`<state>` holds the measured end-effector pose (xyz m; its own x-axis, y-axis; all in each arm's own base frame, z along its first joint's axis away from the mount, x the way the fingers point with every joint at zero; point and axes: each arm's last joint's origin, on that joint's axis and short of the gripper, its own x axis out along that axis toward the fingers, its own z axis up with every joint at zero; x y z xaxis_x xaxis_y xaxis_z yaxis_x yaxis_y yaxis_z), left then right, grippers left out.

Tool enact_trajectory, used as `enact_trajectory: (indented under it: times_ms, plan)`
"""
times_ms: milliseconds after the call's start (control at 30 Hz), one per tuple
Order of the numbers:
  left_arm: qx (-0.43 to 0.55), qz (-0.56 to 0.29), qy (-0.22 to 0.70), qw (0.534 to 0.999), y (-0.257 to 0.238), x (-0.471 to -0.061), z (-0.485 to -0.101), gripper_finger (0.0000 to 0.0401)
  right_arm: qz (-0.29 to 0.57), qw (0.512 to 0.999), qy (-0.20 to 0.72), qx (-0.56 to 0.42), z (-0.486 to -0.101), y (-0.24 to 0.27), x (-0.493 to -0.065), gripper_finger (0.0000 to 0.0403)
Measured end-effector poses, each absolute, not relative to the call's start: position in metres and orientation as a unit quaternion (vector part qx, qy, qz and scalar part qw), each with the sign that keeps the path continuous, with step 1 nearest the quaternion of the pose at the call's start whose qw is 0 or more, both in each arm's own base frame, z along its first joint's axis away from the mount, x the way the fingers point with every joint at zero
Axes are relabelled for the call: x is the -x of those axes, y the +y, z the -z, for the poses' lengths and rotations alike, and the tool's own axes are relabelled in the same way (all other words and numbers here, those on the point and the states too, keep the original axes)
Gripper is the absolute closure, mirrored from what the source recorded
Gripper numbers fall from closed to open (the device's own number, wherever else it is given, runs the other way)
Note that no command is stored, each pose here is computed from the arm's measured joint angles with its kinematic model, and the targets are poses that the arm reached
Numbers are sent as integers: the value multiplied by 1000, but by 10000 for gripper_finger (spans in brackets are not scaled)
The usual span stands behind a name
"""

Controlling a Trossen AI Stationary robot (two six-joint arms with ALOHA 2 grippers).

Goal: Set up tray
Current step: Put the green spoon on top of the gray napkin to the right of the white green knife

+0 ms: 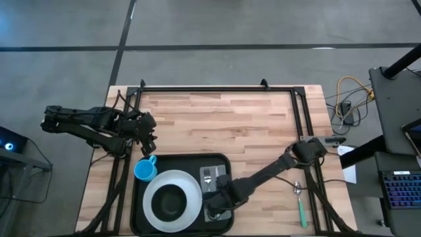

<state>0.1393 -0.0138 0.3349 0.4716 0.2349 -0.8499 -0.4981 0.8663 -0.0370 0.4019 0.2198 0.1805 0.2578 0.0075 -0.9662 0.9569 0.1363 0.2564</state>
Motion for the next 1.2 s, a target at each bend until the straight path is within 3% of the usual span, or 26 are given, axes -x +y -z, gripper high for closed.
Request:
enact_trajectory:
  times_ms: [167, 300, 433, 667, 933, 1200]
  plan:
    - [142, -216, 465, 847, -14, -140, -335, 265, 459, 563, 485, -487, -202, 221, -371, 264]
    - [142, -216, 463, 848, -14, -140, -335, 265, 513, 497, 553, -429, -208, 222, -344, 265]
    - [144, -215, 460, 850, -14, -141, -336, 265, 533, 423, 627, -380, -202, 227, -323, 269]
    - [144, -215, 460, 850, -14, -141, -335, 265, 561, 350, 671, -336, -175, 245, -288, 269]
    - [144, -214, 460, 850, -14, -141, -336, 265, 606, 307, 602, -419, -171, 266, -230, 277]
    - [144, -214, 460, 850, -14, -141, -335, 265, 627, 288, 608, -393, -180, 228, -187, 269]
